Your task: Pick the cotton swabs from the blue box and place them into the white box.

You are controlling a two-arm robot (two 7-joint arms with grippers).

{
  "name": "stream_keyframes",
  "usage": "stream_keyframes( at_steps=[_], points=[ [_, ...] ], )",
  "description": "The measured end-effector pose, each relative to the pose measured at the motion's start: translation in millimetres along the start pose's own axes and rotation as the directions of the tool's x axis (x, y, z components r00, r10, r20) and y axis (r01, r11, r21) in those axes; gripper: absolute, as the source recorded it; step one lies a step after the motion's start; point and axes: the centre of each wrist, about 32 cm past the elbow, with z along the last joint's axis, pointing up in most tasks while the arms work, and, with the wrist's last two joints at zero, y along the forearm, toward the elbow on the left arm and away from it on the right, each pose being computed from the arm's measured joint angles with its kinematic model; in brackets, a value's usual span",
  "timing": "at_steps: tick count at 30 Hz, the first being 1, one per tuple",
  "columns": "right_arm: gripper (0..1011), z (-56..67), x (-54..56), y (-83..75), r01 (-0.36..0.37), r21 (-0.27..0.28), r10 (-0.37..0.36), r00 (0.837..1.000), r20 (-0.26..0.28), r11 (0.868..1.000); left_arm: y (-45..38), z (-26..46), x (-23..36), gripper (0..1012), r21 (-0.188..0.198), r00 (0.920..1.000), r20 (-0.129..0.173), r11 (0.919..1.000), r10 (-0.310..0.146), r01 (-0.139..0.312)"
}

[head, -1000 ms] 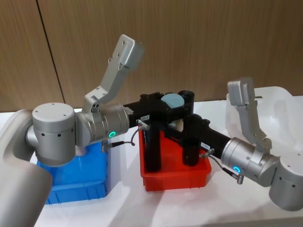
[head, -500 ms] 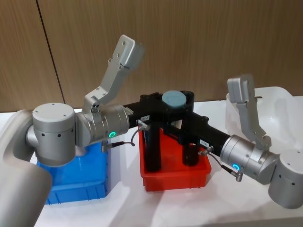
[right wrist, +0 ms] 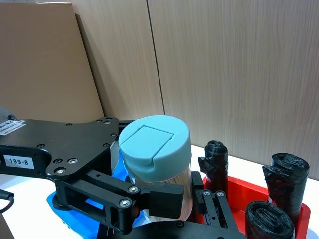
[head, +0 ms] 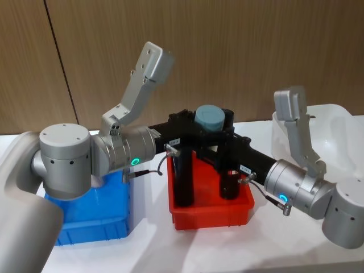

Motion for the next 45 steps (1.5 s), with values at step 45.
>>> stream_keyframes(
  at_steps=[45],
  points=[
    [668,-20.8,55.9,-26.6,0.294,-0.037,-0.294,0.956,0.003,0.955,0.0,0.0,0.0,1004,-0.001,1.0,0.0,1.0,0.0,0.0]
  ],
)
